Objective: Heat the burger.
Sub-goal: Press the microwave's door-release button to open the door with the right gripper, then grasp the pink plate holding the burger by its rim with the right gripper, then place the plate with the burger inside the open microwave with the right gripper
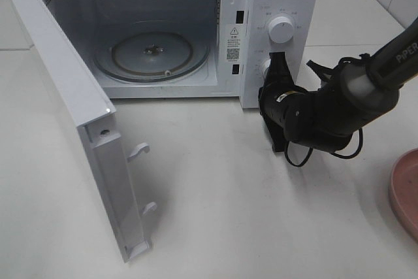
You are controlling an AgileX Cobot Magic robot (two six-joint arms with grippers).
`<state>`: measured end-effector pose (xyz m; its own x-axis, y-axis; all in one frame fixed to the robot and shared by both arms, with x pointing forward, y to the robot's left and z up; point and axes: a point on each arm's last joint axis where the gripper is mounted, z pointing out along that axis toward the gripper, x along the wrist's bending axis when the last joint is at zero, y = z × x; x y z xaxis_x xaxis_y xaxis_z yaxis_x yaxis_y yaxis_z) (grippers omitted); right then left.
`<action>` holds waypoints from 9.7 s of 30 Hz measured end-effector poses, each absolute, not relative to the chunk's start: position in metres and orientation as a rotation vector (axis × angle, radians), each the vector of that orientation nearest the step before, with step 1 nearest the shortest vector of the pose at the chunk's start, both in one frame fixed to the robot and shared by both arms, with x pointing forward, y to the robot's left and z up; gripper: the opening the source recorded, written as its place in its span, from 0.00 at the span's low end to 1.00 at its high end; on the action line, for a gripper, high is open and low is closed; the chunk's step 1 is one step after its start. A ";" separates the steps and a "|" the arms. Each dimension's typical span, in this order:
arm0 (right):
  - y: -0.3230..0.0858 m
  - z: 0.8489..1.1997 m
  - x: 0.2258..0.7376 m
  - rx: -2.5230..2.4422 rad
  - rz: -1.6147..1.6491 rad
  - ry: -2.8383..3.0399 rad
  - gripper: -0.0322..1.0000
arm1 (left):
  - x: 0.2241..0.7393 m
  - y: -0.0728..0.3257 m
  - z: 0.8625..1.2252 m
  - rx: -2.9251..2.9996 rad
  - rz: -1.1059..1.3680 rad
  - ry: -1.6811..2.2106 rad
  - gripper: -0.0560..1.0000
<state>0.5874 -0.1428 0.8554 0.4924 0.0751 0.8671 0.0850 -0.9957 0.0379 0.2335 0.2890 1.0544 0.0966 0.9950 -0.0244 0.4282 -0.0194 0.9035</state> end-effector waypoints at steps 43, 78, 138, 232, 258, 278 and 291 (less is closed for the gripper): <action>-0.160 0.927 0.491 -2.569 -1.091 -1.512 0.06 | 0.233 0.289 1.054 1.570 0.889 1.447 0.99; -0.219 0.995 0.446 -1.950 -0.152 -2.504 0.16 | 0.233 0.289 1.054 1.570 0.889 1.447 0.99; -0.264 0.989 0.440 -2.113 -0.093 -2.547 0.93 | 0.233 0.289 1.054 1.570 0.889 1.447 0.99; -0.283 0.888 0.471 -2.185 0.308 -2.381 0.17 | 0.234 0.289 1.054 1.569 0.889 1.446 0.99; -0.260 0.905 0.462 -2.182 0.551 -2.584 0.08 | 0.234 0.289 1.054 1.569 0.889 1.446 0.99; -0.240 0.927 0.451 -2.116 0.519 -2.748 0.09 | 0.234 0.289 1.054 1.569 0.889 1.446 0.99; -0.237 0.954 0.431 -2.118 0.457 -2.836 0.09 | 0.234 0.289 1.054 1.569 0.889 1.446 0.99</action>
<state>0.4309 -0.2371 0.9541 -0.2372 0.8478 -0.4744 0.9538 0.2958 0.0518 0.2335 0.2890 1.0545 0.0965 0.9950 -0.0244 0.4273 -0.0193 0.9039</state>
